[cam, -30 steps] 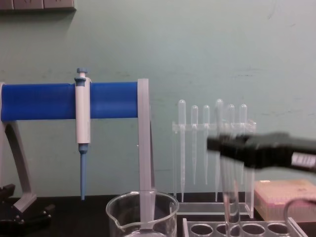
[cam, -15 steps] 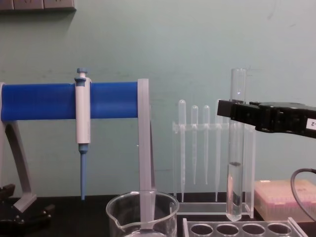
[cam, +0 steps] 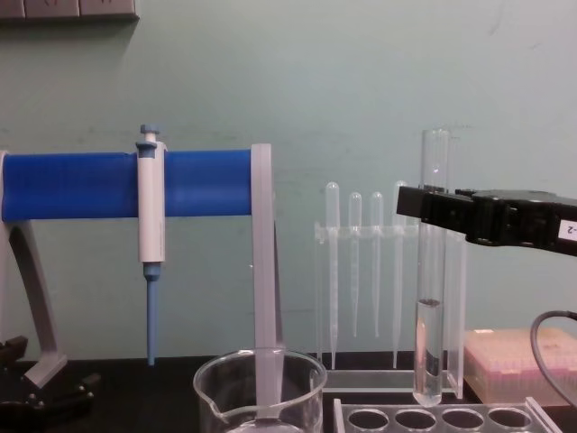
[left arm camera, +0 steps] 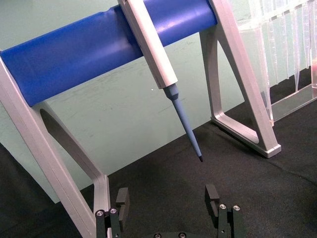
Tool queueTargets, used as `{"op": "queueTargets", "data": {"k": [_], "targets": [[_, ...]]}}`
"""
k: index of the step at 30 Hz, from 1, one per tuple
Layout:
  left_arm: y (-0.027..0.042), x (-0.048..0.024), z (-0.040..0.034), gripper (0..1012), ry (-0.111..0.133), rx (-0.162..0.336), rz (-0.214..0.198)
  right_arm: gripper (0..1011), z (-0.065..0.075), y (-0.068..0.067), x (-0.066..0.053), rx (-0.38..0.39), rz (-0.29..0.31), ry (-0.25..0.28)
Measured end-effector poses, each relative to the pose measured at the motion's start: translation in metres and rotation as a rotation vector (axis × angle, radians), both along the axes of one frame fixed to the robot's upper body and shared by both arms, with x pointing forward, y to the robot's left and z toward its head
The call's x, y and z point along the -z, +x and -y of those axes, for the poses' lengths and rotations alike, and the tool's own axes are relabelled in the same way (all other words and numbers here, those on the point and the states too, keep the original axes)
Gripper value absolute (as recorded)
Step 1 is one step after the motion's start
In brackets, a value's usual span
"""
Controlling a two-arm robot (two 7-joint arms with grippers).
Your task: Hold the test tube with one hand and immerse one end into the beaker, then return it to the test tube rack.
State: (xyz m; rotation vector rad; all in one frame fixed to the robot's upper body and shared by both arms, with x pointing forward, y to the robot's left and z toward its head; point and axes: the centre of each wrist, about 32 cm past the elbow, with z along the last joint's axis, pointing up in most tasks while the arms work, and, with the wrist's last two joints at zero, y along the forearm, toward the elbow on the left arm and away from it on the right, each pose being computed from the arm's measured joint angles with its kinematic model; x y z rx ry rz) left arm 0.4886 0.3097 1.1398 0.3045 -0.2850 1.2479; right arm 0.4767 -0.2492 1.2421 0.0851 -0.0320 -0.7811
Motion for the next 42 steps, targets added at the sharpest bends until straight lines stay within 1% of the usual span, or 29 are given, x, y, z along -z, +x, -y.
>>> {"op": "queueTargets", "data": {"k": [42], "targets": [[0.0000, 0.0000, 0.0000, 1000, 0.000, 0.000, 0.000, 224, 0.0000, 0.0002, 0.0003, -0.001, 0.000, -0.002]]}}
